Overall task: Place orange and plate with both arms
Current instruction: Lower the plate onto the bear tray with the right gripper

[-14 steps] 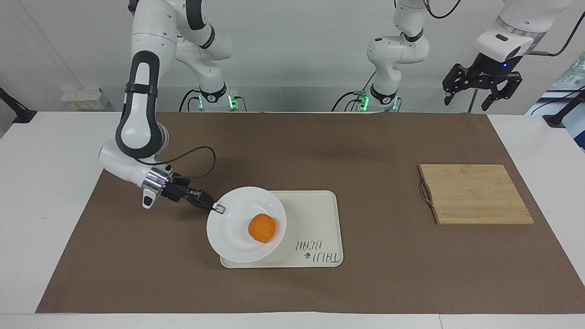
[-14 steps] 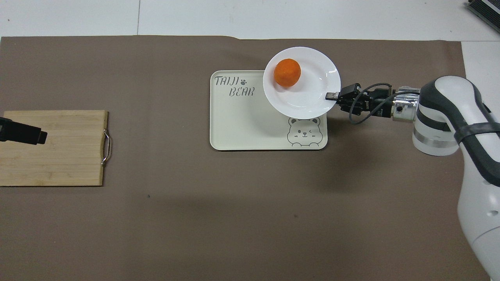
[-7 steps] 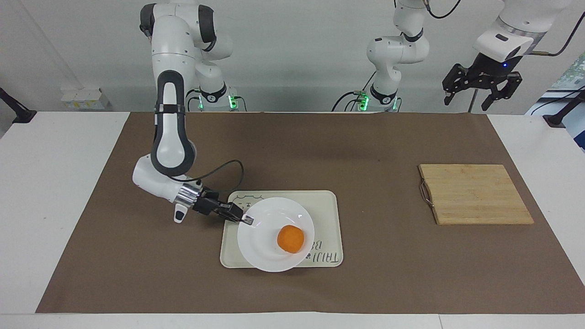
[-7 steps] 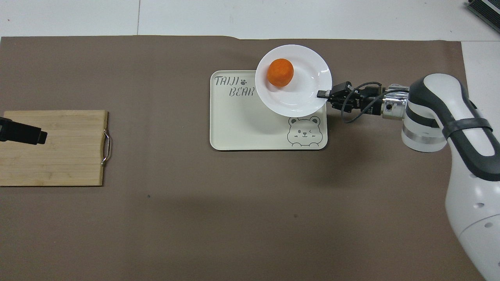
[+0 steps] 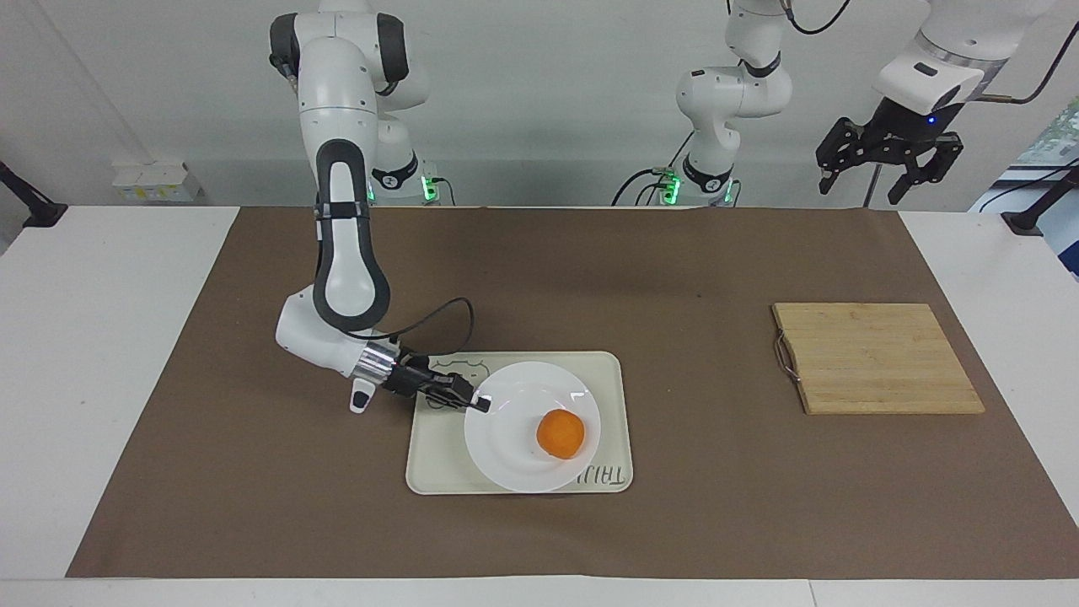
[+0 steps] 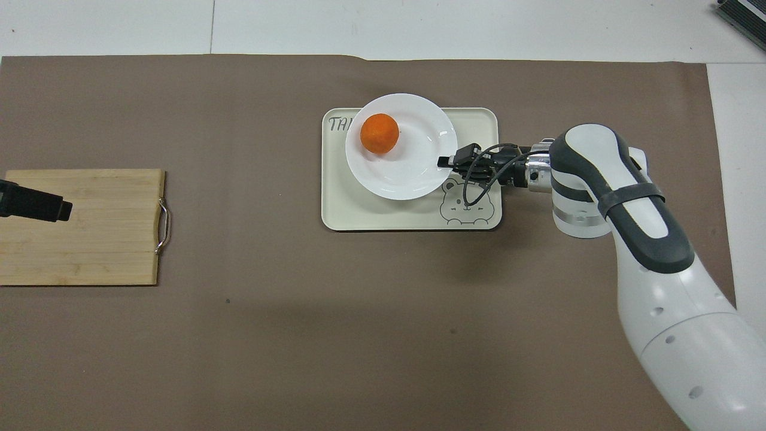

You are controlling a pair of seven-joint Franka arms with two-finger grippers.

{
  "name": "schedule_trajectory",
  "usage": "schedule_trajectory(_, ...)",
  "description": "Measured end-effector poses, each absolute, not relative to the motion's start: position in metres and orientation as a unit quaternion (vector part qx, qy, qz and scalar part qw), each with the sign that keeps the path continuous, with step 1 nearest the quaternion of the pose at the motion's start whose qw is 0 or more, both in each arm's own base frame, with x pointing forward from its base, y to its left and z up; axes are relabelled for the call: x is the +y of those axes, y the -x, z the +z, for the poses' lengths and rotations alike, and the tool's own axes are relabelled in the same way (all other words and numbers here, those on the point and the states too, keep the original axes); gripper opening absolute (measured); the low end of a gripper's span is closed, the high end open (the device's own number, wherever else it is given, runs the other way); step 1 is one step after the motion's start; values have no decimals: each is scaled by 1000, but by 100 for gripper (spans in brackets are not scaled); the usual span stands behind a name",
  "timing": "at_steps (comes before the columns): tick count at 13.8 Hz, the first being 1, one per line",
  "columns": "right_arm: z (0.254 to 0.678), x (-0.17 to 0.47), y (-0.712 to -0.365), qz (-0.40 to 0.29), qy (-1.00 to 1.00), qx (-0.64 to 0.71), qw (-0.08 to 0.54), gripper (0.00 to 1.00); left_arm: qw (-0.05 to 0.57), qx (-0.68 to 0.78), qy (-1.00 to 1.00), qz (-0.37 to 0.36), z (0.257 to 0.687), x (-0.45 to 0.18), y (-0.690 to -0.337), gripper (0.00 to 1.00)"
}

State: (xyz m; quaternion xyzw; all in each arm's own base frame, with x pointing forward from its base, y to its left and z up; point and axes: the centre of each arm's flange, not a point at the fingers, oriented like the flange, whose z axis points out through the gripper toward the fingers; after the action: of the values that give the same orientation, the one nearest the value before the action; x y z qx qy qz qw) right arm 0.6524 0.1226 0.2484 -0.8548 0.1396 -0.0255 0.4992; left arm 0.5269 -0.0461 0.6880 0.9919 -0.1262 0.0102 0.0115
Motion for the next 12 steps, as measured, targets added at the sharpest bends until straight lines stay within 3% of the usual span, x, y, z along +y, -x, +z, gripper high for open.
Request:
schedule_trajectory(10, 234, 119, -641, -20, 862, 123, 492, 8, 12, -126, -992, 10, 688, -46, -527, 100)
schedule_trajectory(11, 233, 119, -641, -19, 862, 123, 491, 9, 12, -126, -992, 10, 688, -46, -527, 100)
schedule_trajectory(12, 233, 119, -641, -20, 862, 123, 491, 19, 12, -126, -992, 10, 688, -46, -527, 100)
